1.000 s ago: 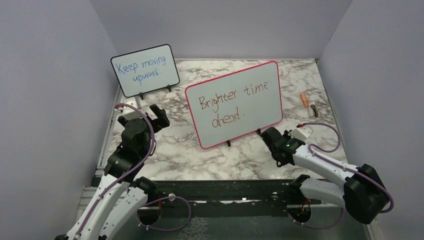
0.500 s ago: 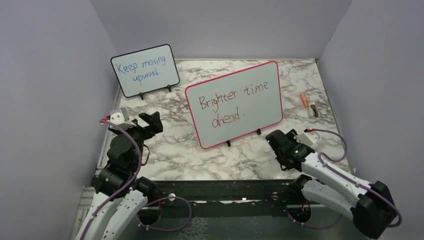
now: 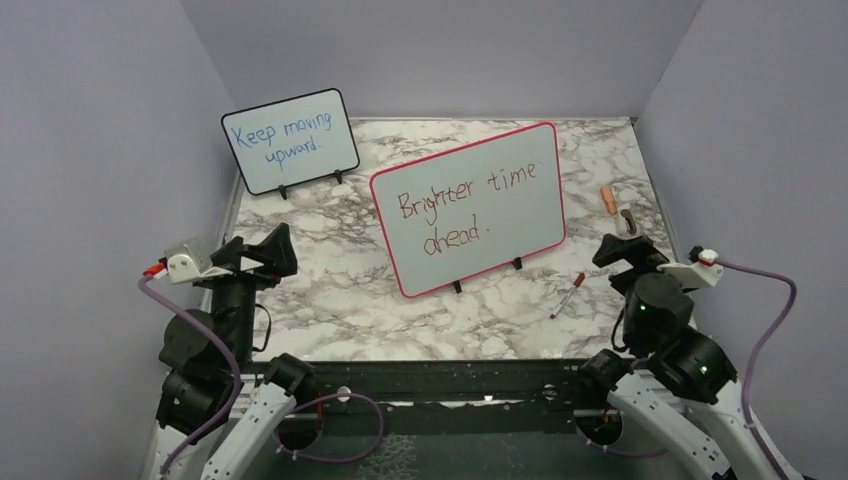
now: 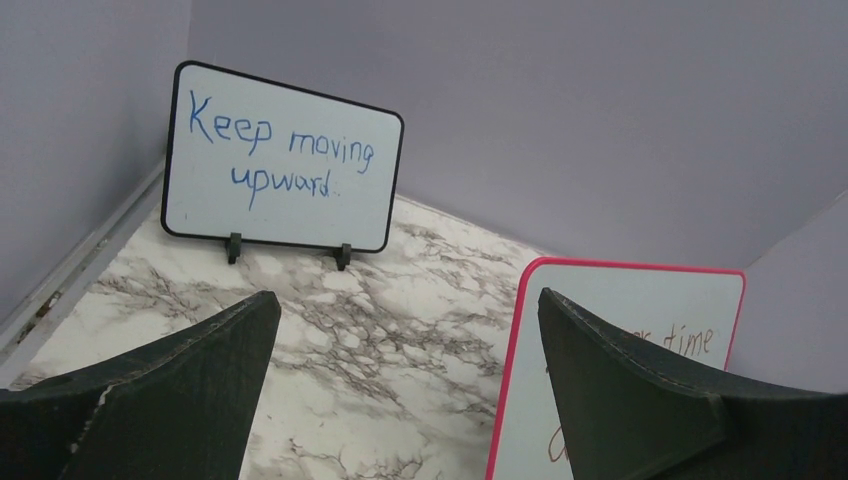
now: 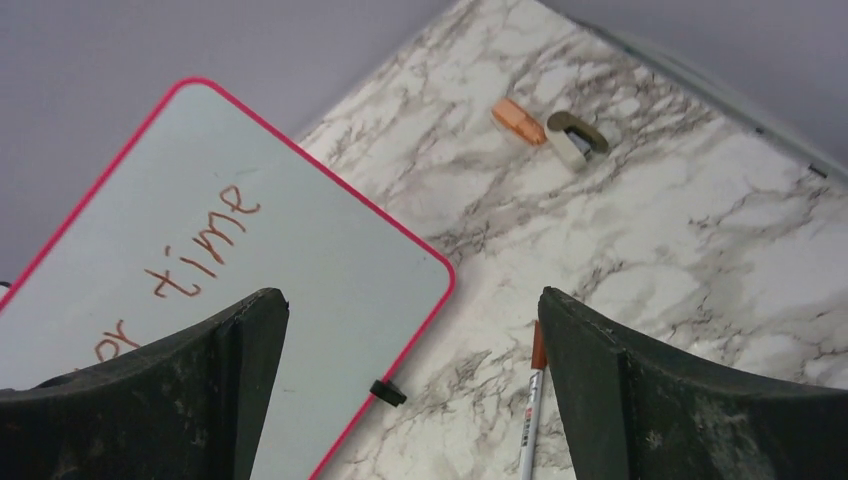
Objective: Write a sentence on the whiteboard
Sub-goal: Place the whiteboard marker at the center of the board, then reset both arms
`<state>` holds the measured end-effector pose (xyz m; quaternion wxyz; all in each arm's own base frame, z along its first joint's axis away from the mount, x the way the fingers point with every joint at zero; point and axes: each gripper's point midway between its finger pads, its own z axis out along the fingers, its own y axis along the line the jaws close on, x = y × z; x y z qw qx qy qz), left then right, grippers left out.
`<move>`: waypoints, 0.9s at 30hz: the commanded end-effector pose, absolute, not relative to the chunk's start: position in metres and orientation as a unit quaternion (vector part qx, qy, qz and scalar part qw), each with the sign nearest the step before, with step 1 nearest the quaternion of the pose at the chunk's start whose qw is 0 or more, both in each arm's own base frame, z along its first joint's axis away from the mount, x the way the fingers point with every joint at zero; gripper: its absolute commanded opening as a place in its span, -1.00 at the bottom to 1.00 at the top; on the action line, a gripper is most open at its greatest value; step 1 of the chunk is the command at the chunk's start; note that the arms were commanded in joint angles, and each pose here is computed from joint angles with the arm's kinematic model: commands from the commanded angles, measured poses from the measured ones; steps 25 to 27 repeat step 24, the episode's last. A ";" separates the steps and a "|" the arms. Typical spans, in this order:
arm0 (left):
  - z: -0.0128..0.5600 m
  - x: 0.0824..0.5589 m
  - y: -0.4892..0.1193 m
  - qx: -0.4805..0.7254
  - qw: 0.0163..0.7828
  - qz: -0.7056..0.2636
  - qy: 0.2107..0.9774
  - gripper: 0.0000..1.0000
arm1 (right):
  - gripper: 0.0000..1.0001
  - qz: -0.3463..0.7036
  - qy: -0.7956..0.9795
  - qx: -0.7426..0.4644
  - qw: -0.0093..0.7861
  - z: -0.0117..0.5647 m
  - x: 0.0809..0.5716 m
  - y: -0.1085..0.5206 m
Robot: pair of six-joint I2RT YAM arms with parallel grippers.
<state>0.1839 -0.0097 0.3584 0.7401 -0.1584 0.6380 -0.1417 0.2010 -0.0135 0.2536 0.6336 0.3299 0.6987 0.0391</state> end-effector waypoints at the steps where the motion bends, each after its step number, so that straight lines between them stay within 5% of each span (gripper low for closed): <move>1: 0.384 0.167 0.003 -0.151 0.771 -0.132 0.605 0.98 | 0.99 0.019 0.677 0.264 0.686 0.302 0.185 -0.031; 27: 0.370 0.172 0.012 -0.171 0.792 -0.116 0.575 0.98 | 0.99 0.001 0.653 0.199 0.731 0.312 0.178 -0.037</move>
